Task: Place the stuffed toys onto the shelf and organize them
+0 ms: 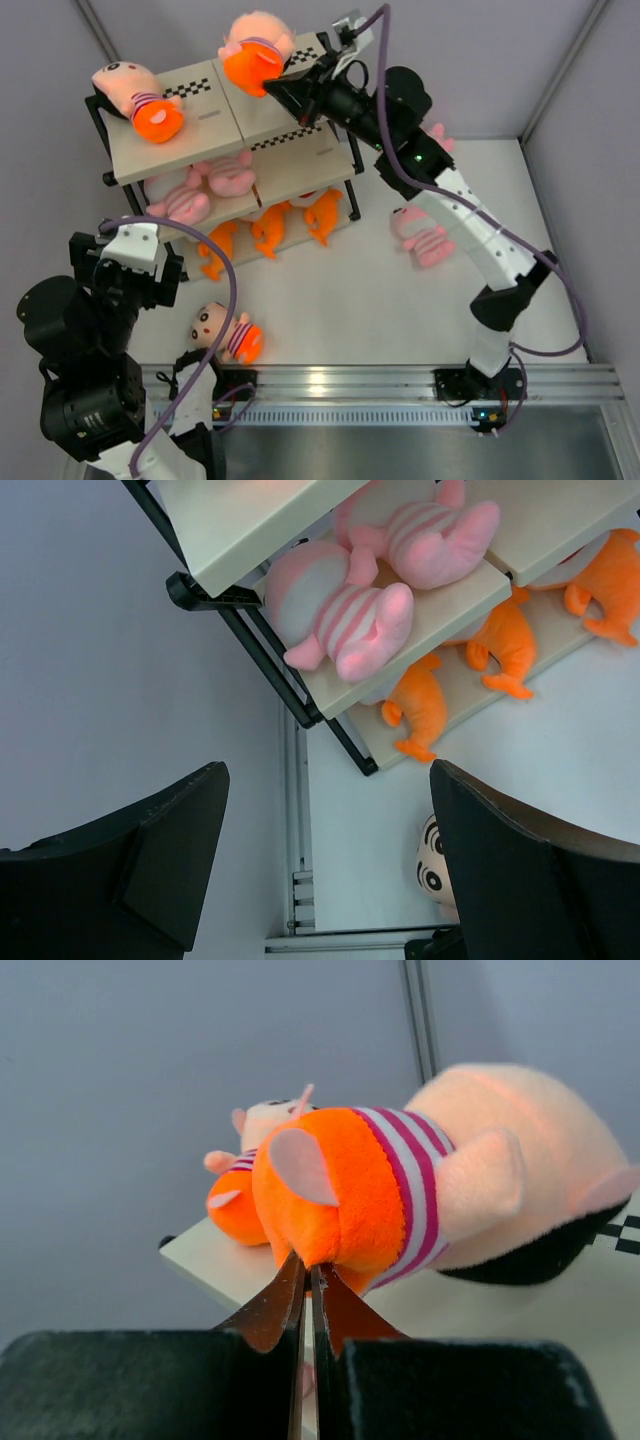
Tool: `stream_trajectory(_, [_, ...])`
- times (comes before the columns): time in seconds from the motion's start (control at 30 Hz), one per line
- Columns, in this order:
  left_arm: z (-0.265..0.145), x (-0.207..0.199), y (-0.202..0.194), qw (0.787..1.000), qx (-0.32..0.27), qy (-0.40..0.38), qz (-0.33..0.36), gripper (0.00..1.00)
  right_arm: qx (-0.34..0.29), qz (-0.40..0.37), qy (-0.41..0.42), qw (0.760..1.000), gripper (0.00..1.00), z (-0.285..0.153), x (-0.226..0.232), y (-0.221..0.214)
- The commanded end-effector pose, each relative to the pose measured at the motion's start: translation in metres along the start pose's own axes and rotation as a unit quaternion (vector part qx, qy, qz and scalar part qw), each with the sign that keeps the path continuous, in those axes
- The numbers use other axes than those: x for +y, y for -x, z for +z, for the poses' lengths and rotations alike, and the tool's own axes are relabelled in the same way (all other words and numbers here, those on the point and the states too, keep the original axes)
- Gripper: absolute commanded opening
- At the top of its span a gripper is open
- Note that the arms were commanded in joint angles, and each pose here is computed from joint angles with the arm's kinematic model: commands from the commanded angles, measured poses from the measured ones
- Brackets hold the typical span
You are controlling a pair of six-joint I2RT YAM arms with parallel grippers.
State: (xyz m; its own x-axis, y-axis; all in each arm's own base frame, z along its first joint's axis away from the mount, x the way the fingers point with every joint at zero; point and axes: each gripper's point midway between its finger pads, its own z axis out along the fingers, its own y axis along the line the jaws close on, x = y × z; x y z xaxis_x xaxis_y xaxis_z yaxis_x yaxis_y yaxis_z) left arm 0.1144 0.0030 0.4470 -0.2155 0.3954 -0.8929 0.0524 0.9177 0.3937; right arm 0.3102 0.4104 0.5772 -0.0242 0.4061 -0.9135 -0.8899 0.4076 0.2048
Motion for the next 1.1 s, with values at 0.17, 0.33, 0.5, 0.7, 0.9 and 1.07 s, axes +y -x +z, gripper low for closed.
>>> stream_trajectory(0.17, [-0.007,-0.021,-0.033,0.997,0.061,-0.037,-0.017,0.88,0.021,0.035,0.085,0.996,0.0,0.032,-0.017,-0.027])
stream_trajectory(0.33, [-0.007,-0.022,-0.031,0.997,0.058,-0.04,-0.017,0.88,0.068,0.072,0.131,0.986,0.0,0.027,-0.025,-0.055])
stream_trajectory(0.5, [-0.006,-0.024,-0.029,0.997,0.054,-0.049,-0.019,0.88,0.077,0.096,0.155,0.98,0.0,0.024,-0.037,-0.056])
stream_trajectory(0.7, [-0.005,-0.028,-0.028,0.997,0.05,-0.06,-0.022,0.88,0.086,0.09,0.123,0.984,0.0,0.027,-0.054,-0.065])
stream_trajectory(0.9, [-0.004,-0.027,-0.028,0.997,0.052,-0.057,-0.021,0.88,0.119,0.116,0.116,0.979,0.1,0.026,-0.075,-0.092])
stream_trajectory(1.07, [-0.002,-0.029,-0.032,0.996,0.058,-0.064,-0.024,0.88,0.103,0.099,0.097,0.985,0.28,0.021,-0.078,-0.076])
